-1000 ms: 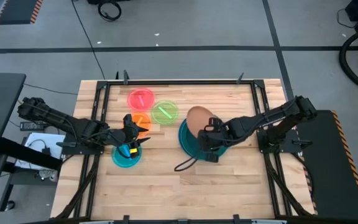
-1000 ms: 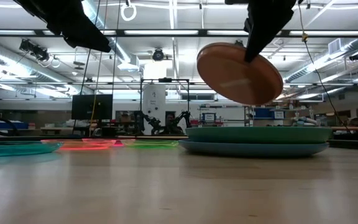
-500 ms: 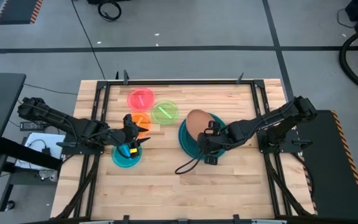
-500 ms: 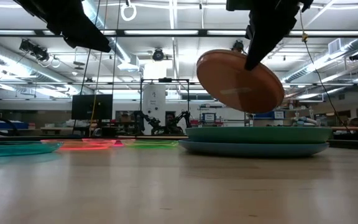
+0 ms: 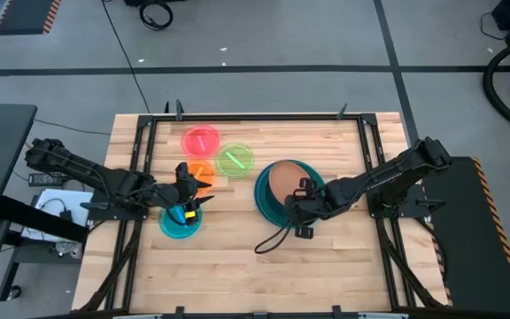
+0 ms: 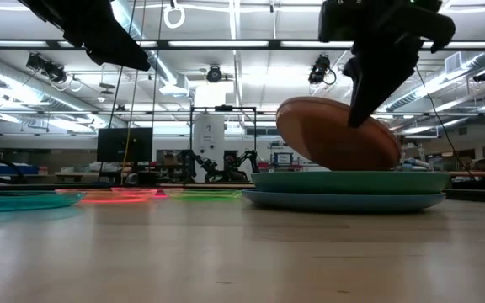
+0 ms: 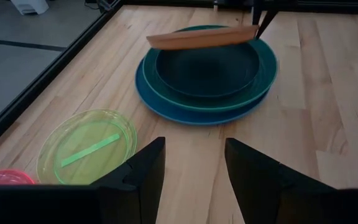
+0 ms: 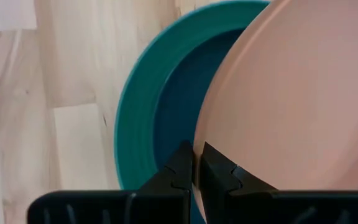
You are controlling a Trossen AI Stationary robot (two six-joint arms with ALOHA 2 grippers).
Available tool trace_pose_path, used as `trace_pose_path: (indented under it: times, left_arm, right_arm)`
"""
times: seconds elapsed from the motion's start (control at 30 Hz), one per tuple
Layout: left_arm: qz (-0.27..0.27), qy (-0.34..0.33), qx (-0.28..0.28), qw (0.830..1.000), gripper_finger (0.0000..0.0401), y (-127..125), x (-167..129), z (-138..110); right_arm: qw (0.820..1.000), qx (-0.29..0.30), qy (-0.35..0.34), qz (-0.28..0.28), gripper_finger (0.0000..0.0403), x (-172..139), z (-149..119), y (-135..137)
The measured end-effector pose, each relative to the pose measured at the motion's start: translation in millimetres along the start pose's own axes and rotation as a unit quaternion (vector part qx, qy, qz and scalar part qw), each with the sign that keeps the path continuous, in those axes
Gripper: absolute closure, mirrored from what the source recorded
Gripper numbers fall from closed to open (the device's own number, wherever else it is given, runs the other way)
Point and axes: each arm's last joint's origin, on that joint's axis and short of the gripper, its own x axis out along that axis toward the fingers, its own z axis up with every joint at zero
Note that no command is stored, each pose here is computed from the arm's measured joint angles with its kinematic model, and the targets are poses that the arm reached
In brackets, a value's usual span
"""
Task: Stack plastic plates
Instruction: Stack the brown plate on top of the dark blue plate, then stack the light blue plate on top of the brown plate
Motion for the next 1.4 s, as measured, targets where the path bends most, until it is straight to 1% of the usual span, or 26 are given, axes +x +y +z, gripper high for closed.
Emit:
trace_pose_path:
  times: [0.33, 0.63, 0.8, 1.1, 1.3, 1.4]
  left_arm:
    - [0.000, 0.000, 0.000, 1.000, 0.0227, 0, 0, 0]
    - [0.000, 0.000, 0.000, 1.000, 0.0227, 0, 0, 0]
    - [0.000, 0.000, 0.000, 1.000, 0.0227, 0, 0, 0]
    - [0.000, 0.000, 0.000, 1.000, 0.0227, 0, 0, 0]
    - [0.000, 0.000, 0.000, 1.000, 0.0227, 0, 0, 0]
    - [0.000, 0.000, 0.000, 1.000, 0.0227, 0, 0, 0]
  right_arm:
    - [1.000, 0.001, 0.011, 0.020, 0.0382, 14, -12, 1]
    - [1.000, 0.007, 0.017, 0.019, 0.0382, 22, -20, 1]
    - [0.999, 0.008, 0.023, 0.027, 0.0367, 23, -21, 1]
    - [0.999, 0.007, 0.027, 0.031, 0.0332, 21, -21, 1]
    - [0.999, 0.007, 0.030, 0.030, 0.0331, 6, -8, 1]
    - [0.999, 0.011, 0.019, 0.030, 0.0331, 1, -2, 1]
